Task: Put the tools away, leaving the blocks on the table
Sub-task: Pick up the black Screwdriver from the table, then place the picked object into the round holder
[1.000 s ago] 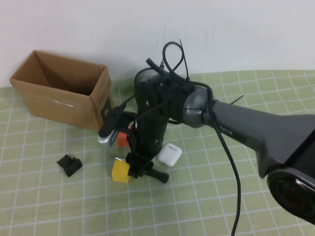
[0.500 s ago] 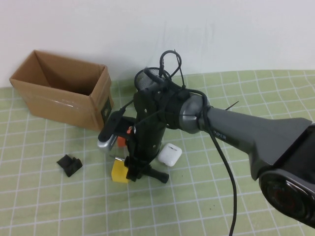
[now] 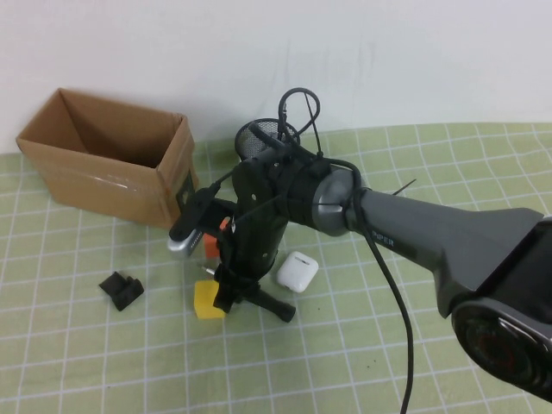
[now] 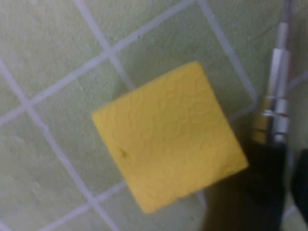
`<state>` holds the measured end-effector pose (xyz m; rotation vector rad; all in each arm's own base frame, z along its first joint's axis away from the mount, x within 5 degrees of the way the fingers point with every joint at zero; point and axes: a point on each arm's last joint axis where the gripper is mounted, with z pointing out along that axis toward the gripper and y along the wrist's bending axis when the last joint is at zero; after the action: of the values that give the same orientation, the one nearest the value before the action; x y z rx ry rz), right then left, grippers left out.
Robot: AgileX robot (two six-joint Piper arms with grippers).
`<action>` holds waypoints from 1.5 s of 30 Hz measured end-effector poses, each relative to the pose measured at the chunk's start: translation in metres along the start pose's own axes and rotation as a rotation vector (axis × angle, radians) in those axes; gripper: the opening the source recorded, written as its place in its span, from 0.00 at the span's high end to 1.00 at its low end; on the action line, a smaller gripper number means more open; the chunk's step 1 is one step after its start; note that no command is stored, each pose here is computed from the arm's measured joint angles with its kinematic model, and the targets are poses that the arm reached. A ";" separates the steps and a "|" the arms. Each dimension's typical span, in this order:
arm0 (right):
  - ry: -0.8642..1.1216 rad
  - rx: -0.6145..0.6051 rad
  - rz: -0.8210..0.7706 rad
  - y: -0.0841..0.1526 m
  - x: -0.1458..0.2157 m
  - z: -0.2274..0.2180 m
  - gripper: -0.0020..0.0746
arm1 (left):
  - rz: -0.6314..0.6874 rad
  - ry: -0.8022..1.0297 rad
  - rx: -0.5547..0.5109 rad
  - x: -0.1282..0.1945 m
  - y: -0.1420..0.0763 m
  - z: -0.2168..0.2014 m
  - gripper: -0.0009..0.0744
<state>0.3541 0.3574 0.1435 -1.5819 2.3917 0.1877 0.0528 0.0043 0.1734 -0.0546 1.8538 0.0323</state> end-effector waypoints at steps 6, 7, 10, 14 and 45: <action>0.029 0.025 0.078 0.000 0.001 -0.003 0.78 | 0.000 0.000 0.000 0.000 0.000 0.000 0.99; 0.049 0.032 0.082 0.000 0.003 -0.005 0.78 | 0.000 0.000 0.000 0.000 0.000 0.000 0.99; 0.081 0.051 0.101 -0.002 0.006 -0.020 0.79 | 0.000 0.000 0.000 0.000 0.000 0.000 0.99; 0.036 0.074 0.123 -0.001 0.001 -0.066 0.79 | 0.000 0.000 0.000 0.000 0.000 0.000 0.99; -0.719 0.282 0.466 -0.080 0.068 -0.164 0.79 | 0.000 0.000 0.000 0.000 0.000 0.000 0.99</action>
<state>0.3776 0.2244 0.2835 -0.6498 2.0308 0.4059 0.0528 0.0043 0.1734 -0.0546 1.8538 0.0323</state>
